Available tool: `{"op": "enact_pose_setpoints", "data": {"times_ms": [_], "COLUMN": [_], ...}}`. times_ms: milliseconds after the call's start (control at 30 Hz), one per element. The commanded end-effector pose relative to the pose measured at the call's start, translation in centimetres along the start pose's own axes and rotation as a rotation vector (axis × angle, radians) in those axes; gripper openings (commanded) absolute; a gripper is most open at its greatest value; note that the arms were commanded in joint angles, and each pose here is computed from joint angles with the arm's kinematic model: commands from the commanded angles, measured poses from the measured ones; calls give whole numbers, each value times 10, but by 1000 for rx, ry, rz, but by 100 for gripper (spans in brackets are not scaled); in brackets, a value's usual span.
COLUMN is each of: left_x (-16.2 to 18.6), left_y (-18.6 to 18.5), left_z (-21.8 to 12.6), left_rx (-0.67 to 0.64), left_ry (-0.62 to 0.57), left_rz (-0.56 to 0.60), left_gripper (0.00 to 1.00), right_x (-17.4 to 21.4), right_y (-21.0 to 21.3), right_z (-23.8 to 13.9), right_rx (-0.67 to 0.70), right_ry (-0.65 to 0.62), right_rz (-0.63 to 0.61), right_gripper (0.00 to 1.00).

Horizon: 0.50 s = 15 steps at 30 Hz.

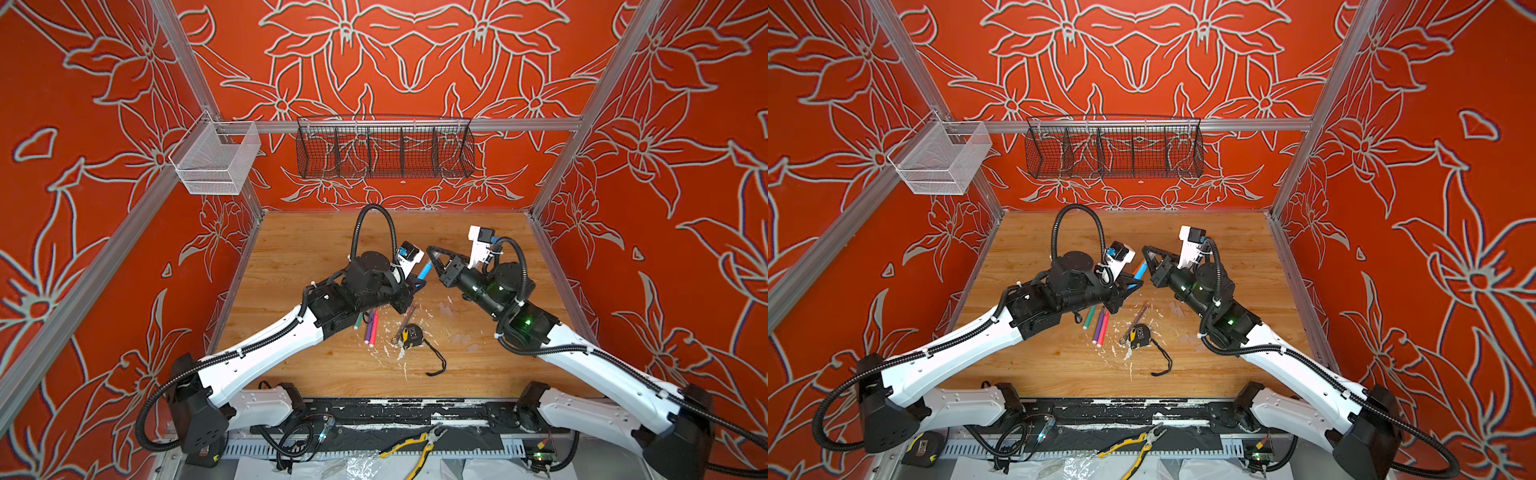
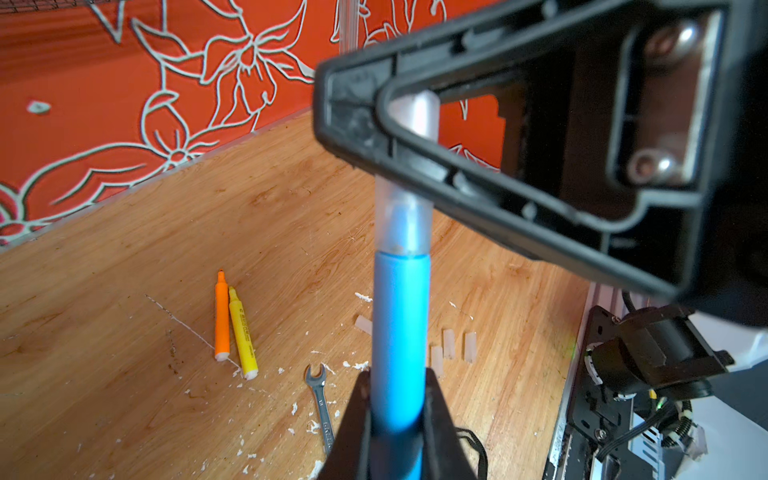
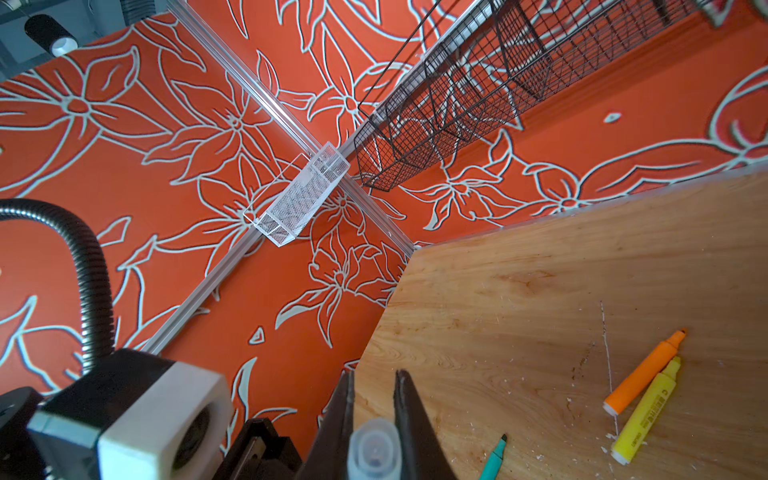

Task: Insert the pens into the pen caps
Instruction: 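Press the translucent cap down onto the blue highlighter with the right gripper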

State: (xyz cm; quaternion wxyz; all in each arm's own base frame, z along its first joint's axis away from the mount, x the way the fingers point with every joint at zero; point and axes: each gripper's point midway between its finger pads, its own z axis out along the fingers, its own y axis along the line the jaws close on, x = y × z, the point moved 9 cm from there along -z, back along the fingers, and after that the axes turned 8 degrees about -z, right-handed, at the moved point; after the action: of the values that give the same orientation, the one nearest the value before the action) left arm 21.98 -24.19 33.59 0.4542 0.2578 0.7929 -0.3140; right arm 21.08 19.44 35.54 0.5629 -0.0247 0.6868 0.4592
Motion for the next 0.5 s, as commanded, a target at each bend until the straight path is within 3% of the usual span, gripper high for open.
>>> {"op": "enact_pose_setpoints", "data": {"times_ms": [0,467], "left_x": [-79,-121], "left_y": [4,6], "left_z": [-22,-31], "left_rx": [-64,-92], "left_ry": [-362,-446], "left_rz": [-7,9], "left_gripper": [0,0], "right_x": [53,60], "right_y": [-1,-2], "right_z": [-7,-15], "right_rx": [-54,-60], "right_ry": [270,265], "right_rz": [17,42], "right_gripper": [2,2]}}
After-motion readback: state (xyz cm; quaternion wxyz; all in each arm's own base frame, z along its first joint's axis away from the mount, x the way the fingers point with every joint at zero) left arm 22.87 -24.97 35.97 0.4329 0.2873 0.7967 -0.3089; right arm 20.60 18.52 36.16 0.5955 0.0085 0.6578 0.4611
